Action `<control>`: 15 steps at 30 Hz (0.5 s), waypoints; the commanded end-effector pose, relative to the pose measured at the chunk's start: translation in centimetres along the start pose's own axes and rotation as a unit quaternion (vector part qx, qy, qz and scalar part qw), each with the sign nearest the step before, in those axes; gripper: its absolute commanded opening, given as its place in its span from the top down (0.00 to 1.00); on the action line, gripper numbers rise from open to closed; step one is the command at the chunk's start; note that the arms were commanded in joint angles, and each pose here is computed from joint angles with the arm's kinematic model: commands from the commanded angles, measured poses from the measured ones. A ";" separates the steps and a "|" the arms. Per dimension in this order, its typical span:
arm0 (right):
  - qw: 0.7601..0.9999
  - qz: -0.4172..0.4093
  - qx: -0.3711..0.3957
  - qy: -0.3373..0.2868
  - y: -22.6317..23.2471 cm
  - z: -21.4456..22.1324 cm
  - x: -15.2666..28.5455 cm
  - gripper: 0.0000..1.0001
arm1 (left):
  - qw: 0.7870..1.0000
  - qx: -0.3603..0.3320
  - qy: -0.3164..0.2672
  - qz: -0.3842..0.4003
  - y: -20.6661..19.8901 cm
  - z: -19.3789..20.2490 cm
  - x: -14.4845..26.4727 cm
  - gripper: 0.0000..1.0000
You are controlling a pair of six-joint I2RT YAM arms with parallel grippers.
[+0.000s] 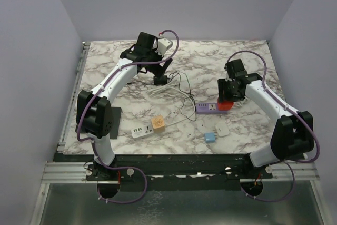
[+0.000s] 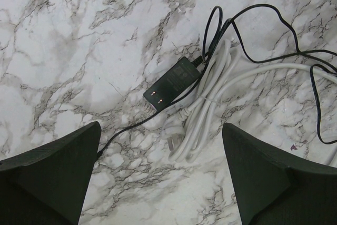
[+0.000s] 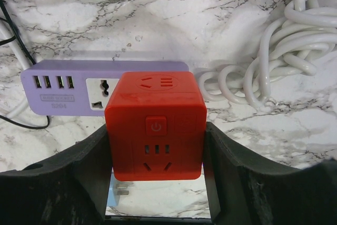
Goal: Insert the plug
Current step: Insert the plug into the socket.
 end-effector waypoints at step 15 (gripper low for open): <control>1.000 -0.005 -0.009 -0.008 0.0 0.6 2.1 0.99 | 1.000 0.013 -0.014 -0.019 0.8 -0.5 1.0 0.01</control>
Point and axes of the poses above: each gripper's point midway between its finger pads, its own x axis back along the fingers, its own y axis along the line the jaws close on, z = x × y, the point moved 7 cm from there along x, back along the fingers, and after that the axes turned 4 degrees about x, right-handed, at the moved point
